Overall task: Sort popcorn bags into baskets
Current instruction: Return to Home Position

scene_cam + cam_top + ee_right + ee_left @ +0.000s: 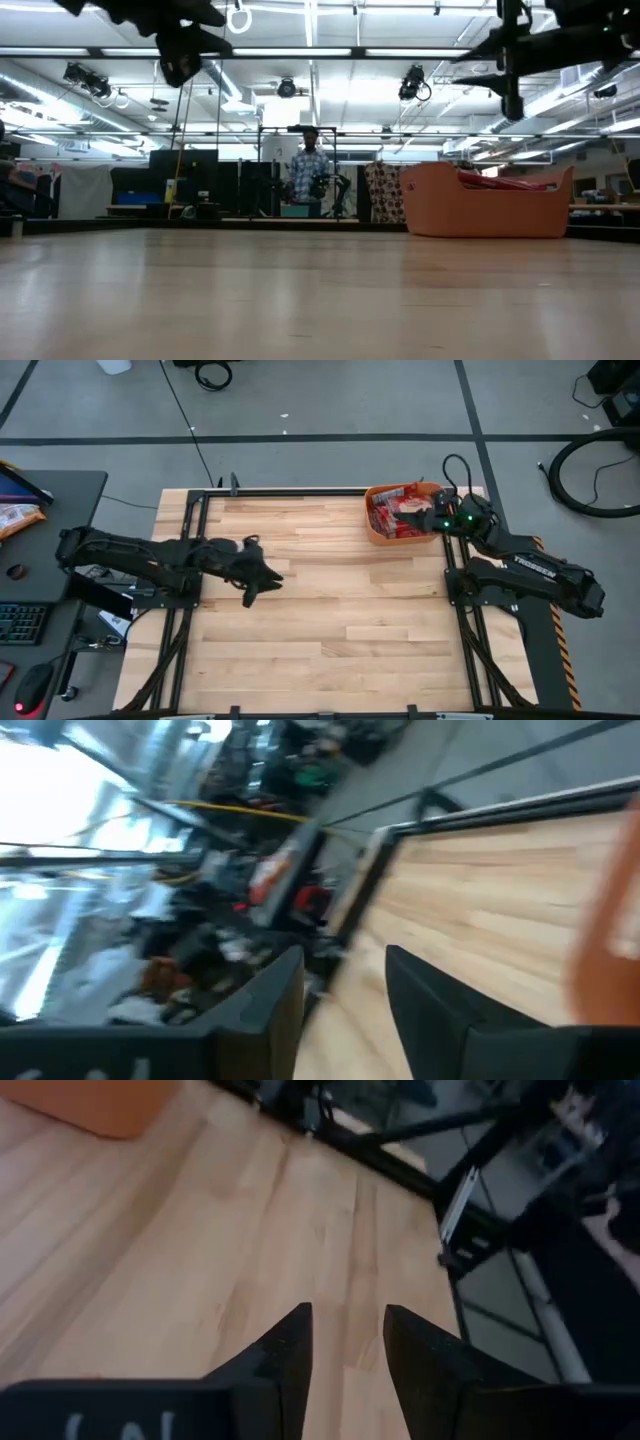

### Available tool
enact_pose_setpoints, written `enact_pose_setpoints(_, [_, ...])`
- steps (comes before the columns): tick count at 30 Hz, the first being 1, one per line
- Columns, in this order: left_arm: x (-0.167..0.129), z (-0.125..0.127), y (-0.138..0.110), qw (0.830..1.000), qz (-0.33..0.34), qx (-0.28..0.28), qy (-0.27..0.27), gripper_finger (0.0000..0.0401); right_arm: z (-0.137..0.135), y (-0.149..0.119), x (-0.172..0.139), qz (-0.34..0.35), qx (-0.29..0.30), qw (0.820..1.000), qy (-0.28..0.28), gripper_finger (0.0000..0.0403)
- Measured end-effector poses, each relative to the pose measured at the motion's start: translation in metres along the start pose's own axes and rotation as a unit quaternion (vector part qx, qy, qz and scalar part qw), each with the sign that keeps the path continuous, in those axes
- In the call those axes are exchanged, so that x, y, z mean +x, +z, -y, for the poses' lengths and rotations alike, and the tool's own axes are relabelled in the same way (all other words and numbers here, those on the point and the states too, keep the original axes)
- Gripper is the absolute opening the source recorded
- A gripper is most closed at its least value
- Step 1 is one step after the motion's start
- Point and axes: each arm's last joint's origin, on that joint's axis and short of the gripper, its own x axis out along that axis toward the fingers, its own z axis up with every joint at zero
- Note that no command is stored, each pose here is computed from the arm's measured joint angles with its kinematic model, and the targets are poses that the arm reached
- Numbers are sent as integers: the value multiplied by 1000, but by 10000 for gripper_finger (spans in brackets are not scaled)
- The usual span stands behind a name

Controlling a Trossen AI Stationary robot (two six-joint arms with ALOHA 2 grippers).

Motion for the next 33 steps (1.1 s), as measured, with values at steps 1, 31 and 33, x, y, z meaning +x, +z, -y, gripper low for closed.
enact_pose_setpoints(1, [-5,-2,-4,1000,9,-6,2,127,0,-3,-2,-2,-2,1000,-13,139])
enact_pose_setpoints(31, [-59,-19,-38,967,251,-30,27,116,-44,-75,-22,-63,-40,997,28,61])
enact_pose_setpoints(33, [-59,-19,-39,969,244,-28,32,116,-43,-79,-24,-74,-49,996,20,61])
